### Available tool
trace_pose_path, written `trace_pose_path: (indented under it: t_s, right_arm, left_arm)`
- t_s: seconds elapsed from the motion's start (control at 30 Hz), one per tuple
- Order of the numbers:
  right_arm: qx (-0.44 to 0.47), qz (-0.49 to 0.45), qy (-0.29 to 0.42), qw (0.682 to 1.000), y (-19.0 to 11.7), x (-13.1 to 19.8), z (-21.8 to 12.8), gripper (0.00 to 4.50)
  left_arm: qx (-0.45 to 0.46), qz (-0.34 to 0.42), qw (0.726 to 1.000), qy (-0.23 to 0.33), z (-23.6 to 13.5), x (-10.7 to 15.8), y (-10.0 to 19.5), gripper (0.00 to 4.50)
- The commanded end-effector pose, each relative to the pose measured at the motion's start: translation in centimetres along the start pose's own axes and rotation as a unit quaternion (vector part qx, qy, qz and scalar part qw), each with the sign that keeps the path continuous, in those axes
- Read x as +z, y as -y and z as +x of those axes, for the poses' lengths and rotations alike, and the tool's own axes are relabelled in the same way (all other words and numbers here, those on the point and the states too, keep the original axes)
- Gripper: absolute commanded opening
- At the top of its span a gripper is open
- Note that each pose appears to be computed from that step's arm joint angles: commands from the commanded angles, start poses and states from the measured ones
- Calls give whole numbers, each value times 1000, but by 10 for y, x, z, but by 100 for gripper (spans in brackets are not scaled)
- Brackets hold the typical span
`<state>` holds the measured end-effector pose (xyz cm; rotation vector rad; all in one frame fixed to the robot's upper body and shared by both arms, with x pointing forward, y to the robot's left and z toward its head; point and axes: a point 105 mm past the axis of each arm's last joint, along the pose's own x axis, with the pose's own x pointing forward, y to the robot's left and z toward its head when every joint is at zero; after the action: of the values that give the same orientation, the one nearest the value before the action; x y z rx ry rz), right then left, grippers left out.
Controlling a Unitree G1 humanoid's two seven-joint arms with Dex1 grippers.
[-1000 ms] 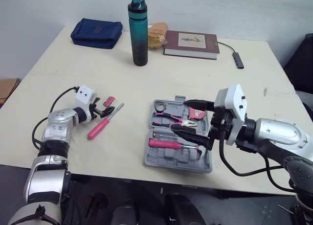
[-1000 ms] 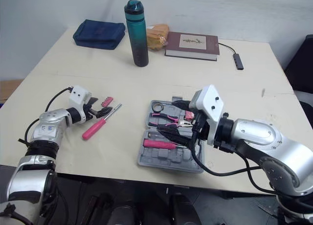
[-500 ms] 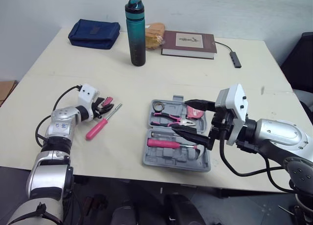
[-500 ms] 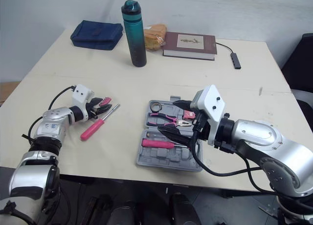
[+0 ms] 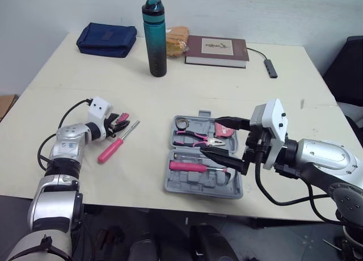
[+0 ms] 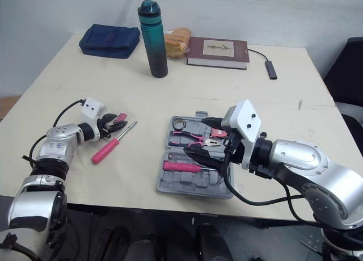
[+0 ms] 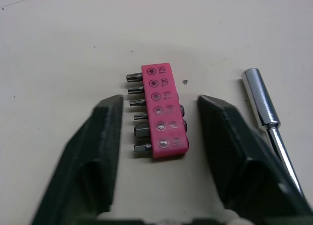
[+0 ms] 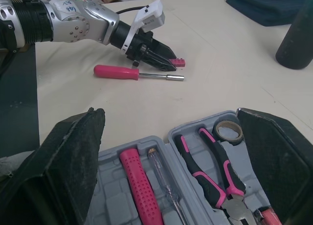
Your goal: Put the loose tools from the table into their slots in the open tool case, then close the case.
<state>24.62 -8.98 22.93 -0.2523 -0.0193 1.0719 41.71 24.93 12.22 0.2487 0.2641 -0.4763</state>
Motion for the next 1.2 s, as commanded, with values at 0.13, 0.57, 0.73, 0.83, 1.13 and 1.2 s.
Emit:
trace_pose_path:
  t_s: [0.13,0.57,0.73,0.83,1.13,1.2]
  right_arm:
    - [-2,-30,13,999,-2,9,-3,450]
    - [16,-23,-14,1000,-7,0,-11,450]
    - [47,-15,-42,998,-19,-9,-22,450]
    - [53,-12,-65,996,-24,-17,-28,450]
    - [53,3,-80,995,-37,-25,-32,450]
    - [50,6,-82,995,-39,-26,-33,450]
  left_arm:
    - [20,-9,999,-35,-12,-18,-11,67]
    - [-225,134,965,35,-46,63,61,67]
    - [-384,220,897,-6,-64,67,130,67]
    - [-436,251,863,-44,-72,60,158,67]
    - [-463,295,828,-120,-76,36,192,67]
    - [-451,301,832,-120,-71,34,195,67]
